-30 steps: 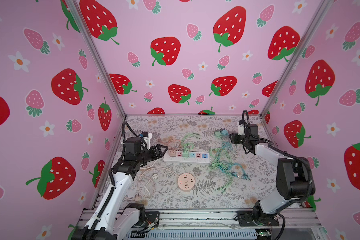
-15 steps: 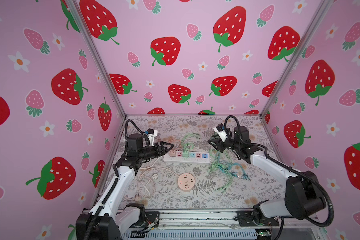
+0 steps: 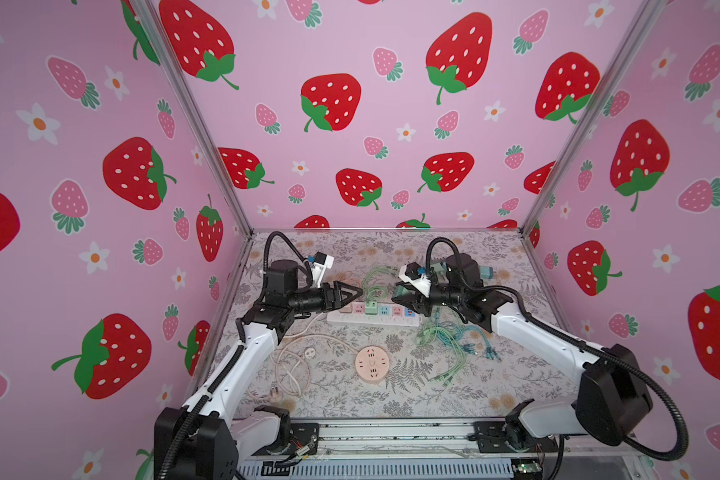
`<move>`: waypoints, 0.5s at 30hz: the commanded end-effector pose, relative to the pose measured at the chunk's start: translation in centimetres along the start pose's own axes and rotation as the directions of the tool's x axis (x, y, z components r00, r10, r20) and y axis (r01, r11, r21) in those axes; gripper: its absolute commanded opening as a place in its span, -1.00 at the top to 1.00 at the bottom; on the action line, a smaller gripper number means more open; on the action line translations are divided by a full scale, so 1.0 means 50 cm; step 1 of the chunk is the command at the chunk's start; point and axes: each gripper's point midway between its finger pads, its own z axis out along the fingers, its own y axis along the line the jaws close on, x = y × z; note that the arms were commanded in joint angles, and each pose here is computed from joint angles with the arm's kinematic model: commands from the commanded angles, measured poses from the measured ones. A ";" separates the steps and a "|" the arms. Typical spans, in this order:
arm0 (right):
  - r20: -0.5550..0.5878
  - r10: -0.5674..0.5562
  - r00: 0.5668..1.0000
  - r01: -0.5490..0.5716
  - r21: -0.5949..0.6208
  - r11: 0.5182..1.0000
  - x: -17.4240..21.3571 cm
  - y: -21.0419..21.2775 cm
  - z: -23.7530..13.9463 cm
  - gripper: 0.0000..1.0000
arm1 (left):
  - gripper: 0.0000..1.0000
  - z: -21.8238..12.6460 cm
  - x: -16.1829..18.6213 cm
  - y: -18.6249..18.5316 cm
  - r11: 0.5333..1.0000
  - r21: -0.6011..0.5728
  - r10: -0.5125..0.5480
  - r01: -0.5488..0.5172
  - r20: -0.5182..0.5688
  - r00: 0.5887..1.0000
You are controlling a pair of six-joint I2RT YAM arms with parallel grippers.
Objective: Insert the plug
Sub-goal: 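Close the left gripper on the charger while the right gripper holds it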
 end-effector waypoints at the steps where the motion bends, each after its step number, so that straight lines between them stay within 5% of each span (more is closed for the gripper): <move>1: 0.028 -0.096 0.995 0.097 -0.026 0.995 -0.050 0.024 -0.013 0.61 | -0.47 0.010 0.000 -0.046 0.996 0.062 0.072 -0.070 -0.041 0.997; 15: 0.017 -0.157 0.987 0.158 -0.068 0.985 -0.077 0.073 -0.009 0.63 | -0.42 0.082 0.035 -0.075 0.983 0.121 0.158 -0.138 -0.176 0.972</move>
